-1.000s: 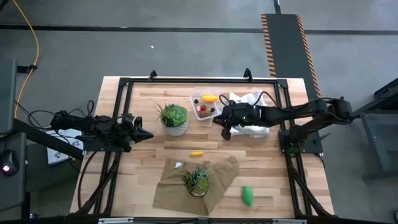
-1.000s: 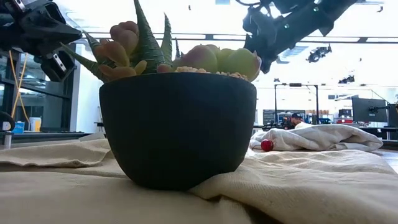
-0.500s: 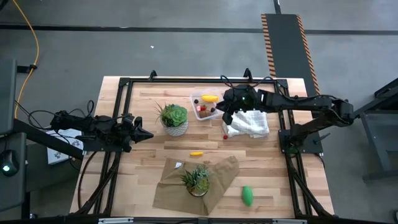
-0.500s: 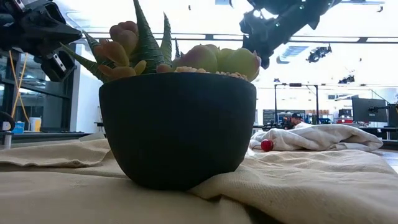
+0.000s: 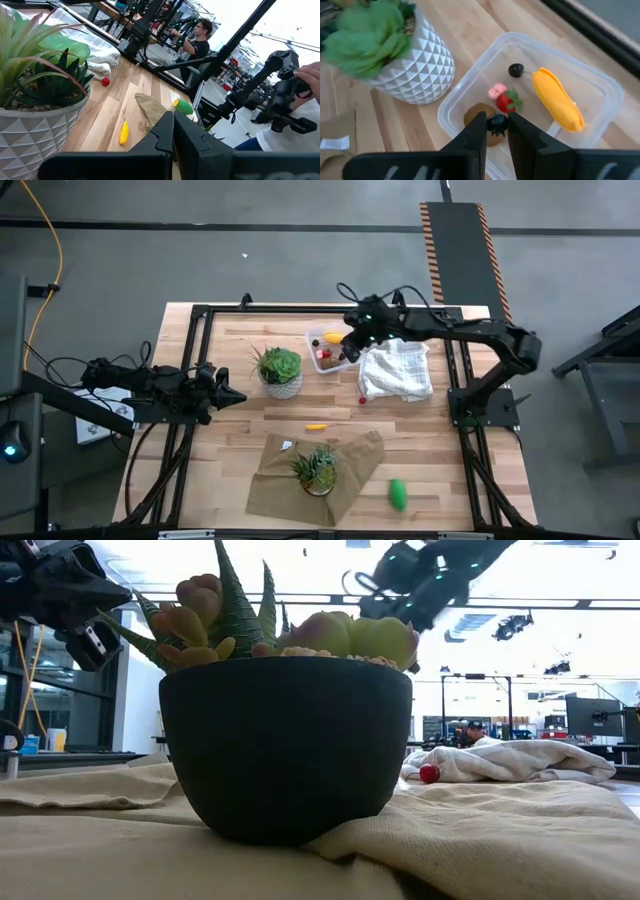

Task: Pick and placing Produce into tupperware
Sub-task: Put the blueberry into the transparent bin, then put the red cherry into the transparent bin

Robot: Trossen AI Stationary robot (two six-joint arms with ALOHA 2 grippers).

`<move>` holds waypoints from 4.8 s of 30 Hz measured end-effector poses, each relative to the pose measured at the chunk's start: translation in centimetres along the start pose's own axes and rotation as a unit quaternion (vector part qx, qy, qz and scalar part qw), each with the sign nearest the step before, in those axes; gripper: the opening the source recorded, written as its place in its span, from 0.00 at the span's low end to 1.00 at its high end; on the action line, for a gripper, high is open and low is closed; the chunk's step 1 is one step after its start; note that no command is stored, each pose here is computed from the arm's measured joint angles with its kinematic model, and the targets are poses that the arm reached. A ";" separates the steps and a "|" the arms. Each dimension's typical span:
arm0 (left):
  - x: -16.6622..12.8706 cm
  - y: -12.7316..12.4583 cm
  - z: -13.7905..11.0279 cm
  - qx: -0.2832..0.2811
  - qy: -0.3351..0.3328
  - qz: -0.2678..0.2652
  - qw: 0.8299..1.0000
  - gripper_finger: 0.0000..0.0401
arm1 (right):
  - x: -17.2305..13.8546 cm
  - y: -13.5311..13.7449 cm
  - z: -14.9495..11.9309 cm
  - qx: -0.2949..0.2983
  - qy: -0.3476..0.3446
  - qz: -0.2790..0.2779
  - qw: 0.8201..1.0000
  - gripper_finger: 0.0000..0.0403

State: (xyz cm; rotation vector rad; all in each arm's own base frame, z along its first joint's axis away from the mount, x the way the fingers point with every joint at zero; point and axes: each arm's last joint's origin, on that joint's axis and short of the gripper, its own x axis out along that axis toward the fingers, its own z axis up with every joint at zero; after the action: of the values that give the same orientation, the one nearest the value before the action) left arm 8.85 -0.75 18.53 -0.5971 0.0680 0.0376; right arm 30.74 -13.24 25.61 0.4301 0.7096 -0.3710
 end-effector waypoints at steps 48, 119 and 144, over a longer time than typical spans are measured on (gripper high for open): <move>0.0 0.0 0.0 0.000 0.000 0.000 1.000 0.00 | 7.2 -2.0 2.5 0.072 0.147 -0.063 0.984 0.24; 0.0 0.0 0.0 0.000 0.000 0.000 1.000 0.00 | -1.0 15.1 -23.5 0.146 -0.200 -0.139 0.959 0.24; 0.0 0.0 0.0 0.000 0.000 0.000 1.000 0.00 | 2.2 16.0 -26.8 -0.039 -0.167 -0.163 0.971 0.24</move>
State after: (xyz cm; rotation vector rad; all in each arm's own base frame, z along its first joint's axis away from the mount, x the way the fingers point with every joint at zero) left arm 8.85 -0.74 18.51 -0.5970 0.0683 0.0378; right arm 25.15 13.27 9.90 0.1666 0.4612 -0.7062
